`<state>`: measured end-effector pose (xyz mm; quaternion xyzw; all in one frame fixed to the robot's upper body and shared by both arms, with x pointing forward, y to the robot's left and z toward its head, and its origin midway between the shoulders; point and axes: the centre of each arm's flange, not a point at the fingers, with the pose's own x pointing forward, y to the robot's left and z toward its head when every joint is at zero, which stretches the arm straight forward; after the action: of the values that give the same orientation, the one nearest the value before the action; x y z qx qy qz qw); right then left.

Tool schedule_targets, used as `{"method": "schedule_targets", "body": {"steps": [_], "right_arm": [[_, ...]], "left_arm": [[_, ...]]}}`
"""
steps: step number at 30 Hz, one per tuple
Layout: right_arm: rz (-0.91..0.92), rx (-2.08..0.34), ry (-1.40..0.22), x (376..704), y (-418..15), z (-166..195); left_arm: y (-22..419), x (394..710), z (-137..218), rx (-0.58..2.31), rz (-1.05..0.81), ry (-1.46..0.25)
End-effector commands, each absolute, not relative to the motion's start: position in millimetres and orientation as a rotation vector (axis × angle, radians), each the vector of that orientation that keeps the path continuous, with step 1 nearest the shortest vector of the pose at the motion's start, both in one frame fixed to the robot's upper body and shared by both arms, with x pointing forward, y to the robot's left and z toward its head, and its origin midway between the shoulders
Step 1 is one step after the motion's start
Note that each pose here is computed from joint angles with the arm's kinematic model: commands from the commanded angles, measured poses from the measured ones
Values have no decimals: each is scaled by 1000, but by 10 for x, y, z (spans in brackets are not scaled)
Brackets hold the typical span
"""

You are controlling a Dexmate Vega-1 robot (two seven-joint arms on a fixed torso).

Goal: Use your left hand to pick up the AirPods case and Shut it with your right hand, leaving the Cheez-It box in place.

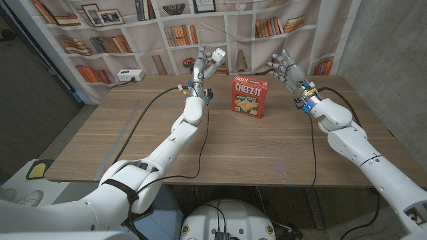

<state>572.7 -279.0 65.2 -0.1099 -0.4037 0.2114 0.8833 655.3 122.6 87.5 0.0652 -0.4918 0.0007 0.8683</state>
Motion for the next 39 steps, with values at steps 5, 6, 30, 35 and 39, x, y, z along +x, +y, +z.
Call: {"method": "schedule_targets", "body": {"steps": [5,6,30,35,39], "right_arm": [[459,-290,-859,5692,-2583,808],[465,-290,-858,5694,-2578,812],[506,-321,-885,5692,-2488,944],[509,-319,-879,5719,-2466,950],[516,-322,-888,5730,-2449,983]], "left_arm": [[1285,6534,852,137,2,-1027],[1289,6537,846,125,-8,-1022],[1269,6503,816,128,-34,-1035],[1265,6501,811,139,-29,-1037],[1242,6519,799,120,-54,-1032]]}}
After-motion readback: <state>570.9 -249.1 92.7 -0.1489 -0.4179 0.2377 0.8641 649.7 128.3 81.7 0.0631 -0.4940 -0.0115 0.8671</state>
